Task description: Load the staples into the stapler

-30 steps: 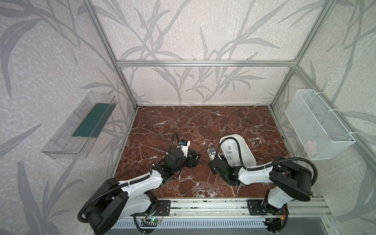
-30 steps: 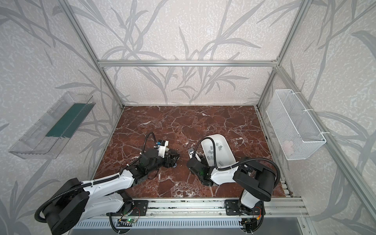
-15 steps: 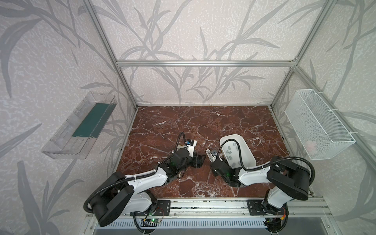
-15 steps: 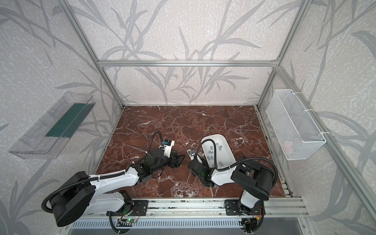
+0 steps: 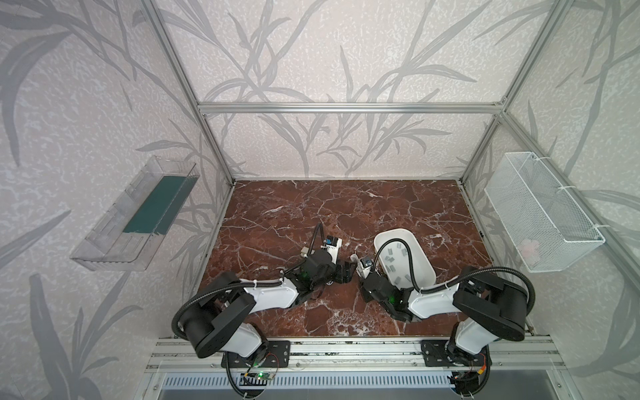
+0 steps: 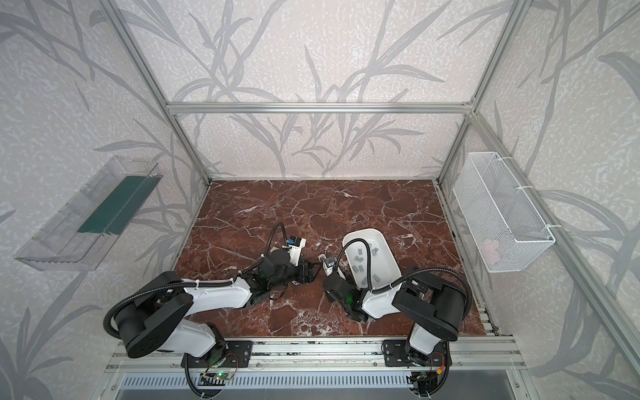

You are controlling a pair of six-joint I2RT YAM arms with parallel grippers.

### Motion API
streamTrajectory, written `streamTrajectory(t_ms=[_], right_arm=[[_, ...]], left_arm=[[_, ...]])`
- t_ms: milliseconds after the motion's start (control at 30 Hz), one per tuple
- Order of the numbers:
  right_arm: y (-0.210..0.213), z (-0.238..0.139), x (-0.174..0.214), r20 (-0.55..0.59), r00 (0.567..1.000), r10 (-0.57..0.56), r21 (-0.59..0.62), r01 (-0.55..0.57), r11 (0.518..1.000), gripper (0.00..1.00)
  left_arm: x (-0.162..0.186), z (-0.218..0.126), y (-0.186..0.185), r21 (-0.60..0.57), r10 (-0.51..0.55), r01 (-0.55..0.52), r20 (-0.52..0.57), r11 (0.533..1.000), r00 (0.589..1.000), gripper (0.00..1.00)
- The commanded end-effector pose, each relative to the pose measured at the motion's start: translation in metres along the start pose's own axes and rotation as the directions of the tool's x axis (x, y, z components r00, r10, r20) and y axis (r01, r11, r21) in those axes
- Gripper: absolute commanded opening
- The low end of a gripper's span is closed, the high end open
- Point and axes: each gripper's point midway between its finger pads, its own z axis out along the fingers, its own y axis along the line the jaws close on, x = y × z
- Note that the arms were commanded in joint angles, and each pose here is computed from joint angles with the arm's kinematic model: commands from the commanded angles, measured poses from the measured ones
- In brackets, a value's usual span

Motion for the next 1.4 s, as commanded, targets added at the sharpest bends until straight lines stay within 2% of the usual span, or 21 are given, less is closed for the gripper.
streamTrajectory(t_ms=[0,133,300,467,967,1367], right_arm=[[0.002,-0.005,0.014,-0.034,0.999,-0.009,-0.021,0.008,1.000,0.39],[0.001,-0.009,0.013,-0.010,1.000,0.004,-0.033,-0.004,0.999,0.39],[-0.003,-0.015,0.013,0.010,1.000,-0.001,-0.039,0.001,0.999,0.47],[-0.002,-0.014,0.021,0.013,1.000,-0.024,-0.058,0.025,0.998,0.47],[0.004,-0.005,0.023,0.038,0.999,-0.008,-0.079,0.011,0.997,0.32],[0.011,-0.006,0.021,0.053,0.999,0.001,-0.123,0.006,0.992,0.29]], left_arm=[[-0.015,0.011,-0.013,0.045,-0.026,0.024,0.045,0.999,0.999,0.77],[-0.012,0.022,-0.009,0.027,-0.030,0.029,0.032,0.999,0.999,0.78],[-0.012,0.032,-0.005,0.010,-0.022,0.022,0.029,1.000,0.999,0.77],[-0.015,0.037,-0.009,0.029,-0.012,0.011,0.037,1.000,0.999,0.78],[-0.016,0.050,-0.006,0.057,-0.033,0.032,0.023,0.998,0.999,0.77],[-0.013,0.063,-0.004,0.091,-0.039,0.040,-0.006,0.995,0.999,0.77]])
